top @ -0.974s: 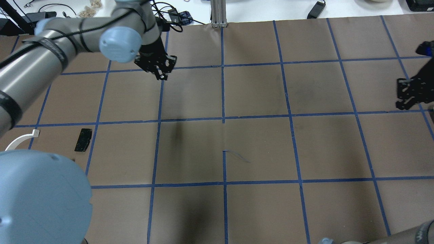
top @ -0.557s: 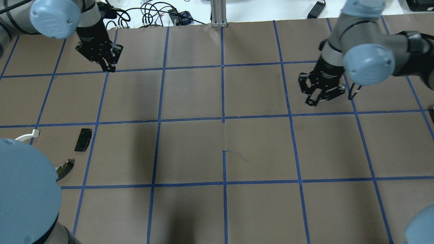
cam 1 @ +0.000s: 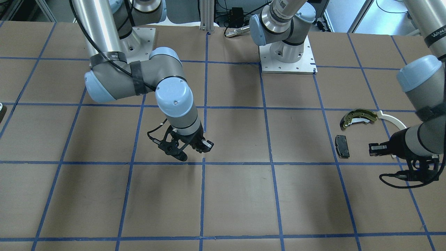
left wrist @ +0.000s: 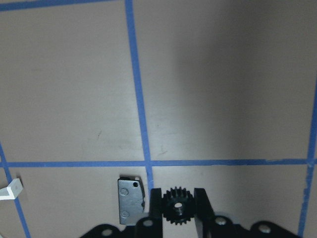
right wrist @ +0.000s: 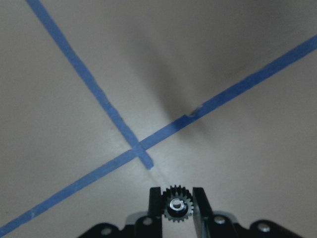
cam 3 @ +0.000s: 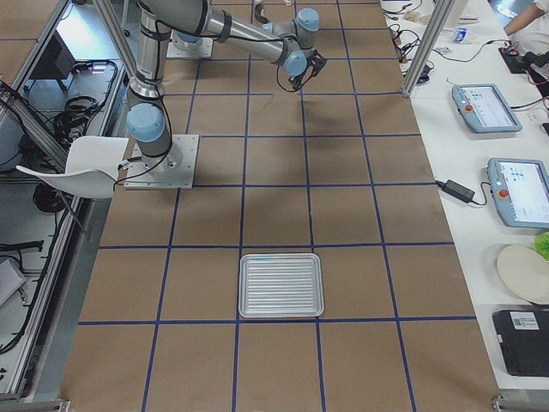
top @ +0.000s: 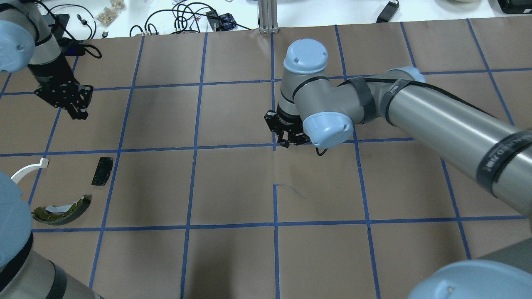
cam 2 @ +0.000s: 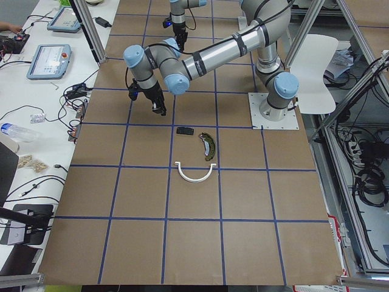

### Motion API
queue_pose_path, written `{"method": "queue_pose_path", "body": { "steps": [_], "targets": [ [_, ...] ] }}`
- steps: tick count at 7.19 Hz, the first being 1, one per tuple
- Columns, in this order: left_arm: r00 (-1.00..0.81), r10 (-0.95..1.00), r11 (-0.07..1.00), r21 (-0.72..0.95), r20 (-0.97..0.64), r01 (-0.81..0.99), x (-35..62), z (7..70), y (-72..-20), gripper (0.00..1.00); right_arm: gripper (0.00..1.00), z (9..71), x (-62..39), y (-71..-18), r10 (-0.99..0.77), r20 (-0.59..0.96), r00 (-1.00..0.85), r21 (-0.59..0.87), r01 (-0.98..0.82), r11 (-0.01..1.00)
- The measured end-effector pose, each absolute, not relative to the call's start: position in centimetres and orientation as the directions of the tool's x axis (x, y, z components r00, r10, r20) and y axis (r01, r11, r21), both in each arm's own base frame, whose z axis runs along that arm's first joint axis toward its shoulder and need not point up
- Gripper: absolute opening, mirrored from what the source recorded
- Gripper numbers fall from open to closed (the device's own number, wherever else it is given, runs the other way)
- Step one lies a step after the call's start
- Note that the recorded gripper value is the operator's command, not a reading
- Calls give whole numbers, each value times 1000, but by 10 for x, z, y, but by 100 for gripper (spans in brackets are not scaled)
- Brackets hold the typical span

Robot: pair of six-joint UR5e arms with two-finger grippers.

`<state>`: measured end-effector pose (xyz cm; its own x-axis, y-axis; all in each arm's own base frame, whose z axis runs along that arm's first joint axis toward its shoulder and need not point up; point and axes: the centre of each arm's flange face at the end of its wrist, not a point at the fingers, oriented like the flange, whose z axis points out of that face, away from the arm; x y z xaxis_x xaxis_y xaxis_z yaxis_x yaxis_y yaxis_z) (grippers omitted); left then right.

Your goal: Place bearing gear from tray to pile

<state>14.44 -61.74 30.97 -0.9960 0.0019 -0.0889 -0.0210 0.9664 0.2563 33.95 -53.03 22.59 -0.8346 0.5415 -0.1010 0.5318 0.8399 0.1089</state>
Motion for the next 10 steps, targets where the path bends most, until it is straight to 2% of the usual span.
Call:
{"method": "queue_pose_path", "body": {
  "steps": [1,5,8,9,10],
  "targets": [
    [-997,-5,964,263,-83,-27,163,296,-607,0,99,217,350,-528,543,-108,-833,113,532,839],
    [-997,-36,958,282,-63,-52,189,218,-557,0,100,230,351,-540,499,-136,-856,10,502,865],
    [-999,-22,957,288,-43,-34,201,189,-532,0,100,302,312,-577,490,-179,-853,-62,507,860],
    [-999,-23,956,291,-41,-34,201,184,-530,10,100,334,278,-584,466,-159,-870,-77,481,873],
    [-999,-24,956,292,-41,-35,201,180,-530,24,100,366,242,-583,429,-125,-895,-99,442,892]
  ]
}}
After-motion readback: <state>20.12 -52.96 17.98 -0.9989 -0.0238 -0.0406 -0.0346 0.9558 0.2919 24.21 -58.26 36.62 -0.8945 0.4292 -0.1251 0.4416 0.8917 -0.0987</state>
